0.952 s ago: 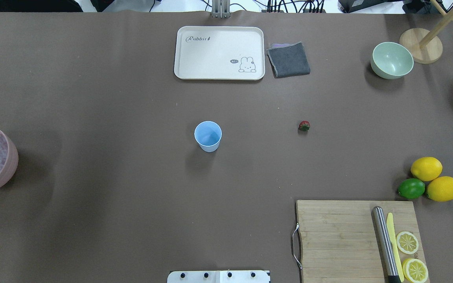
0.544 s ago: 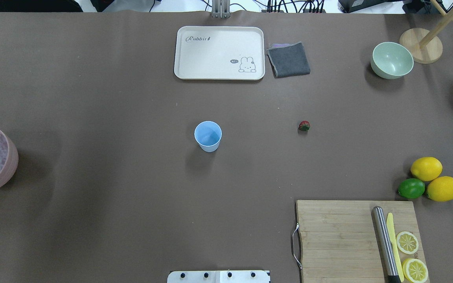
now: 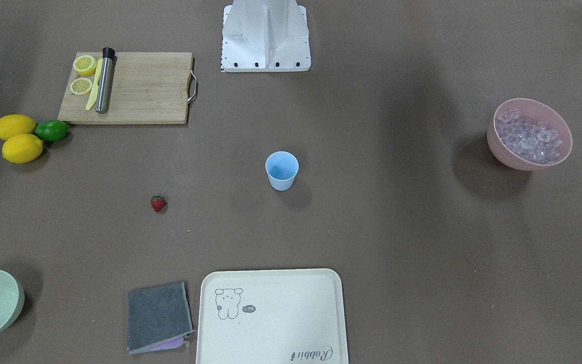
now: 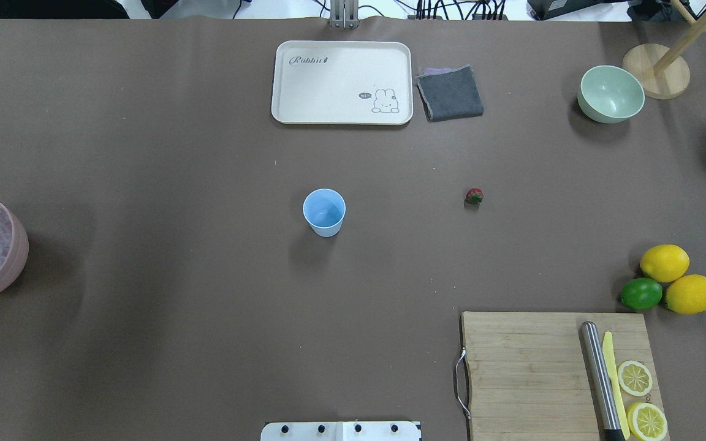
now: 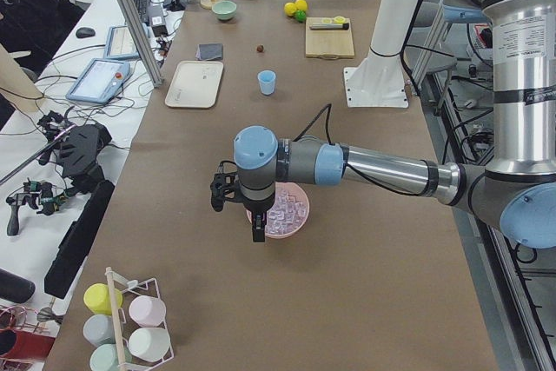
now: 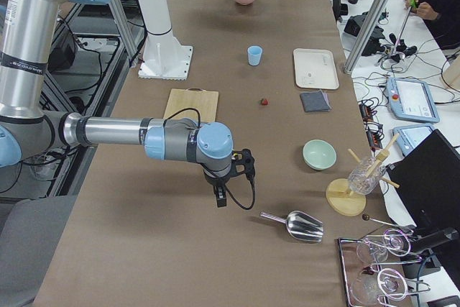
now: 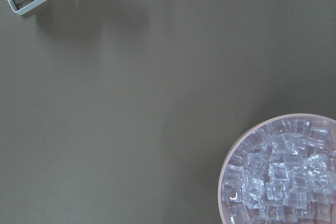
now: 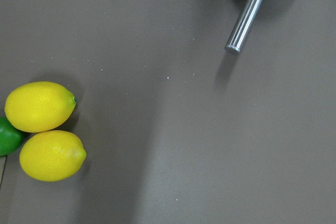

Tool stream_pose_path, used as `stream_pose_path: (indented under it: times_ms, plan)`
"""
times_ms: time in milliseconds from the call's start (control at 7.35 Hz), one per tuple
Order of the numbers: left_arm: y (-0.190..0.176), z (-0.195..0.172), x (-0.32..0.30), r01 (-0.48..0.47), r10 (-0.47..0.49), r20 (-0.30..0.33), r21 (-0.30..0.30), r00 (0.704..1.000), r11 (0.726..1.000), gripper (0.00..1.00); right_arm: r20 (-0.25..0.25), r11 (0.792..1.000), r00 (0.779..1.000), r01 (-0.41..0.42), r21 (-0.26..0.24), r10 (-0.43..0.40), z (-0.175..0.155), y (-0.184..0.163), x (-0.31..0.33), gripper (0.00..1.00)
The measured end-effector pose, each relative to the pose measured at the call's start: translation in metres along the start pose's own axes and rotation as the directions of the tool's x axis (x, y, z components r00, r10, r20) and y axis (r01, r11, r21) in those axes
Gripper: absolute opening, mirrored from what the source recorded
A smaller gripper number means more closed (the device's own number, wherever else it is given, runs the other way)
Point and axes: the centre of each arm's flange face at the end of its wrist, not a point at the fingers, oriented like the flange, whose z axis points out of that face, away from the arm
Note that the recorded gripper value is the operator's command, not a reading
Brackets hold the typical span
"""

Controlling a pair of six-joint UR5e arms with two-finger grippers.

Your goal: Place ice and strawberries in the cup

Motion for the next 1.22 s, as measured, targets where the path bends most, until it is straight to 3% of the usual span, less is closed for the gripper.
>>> stream_pose_path:
  times_ms: [680,1224]
  plan:
    - [0.019,0.052,0.047,0.148,-0.144,-0.061,0.054,0.988,0.988,0.97,0.022,1.000,1.000,0.009,0.014,-0.010,-0.004,-0.004,-0.006,1.00]
    - [0.033,0.094,0.094,0.157,-0.157,-0.064,-0.002,0.986,0.988,0.94,0.027,1.000,1.000,-0.004,0.012,0.003,-0.002,-0.003,-0.005,1.00]
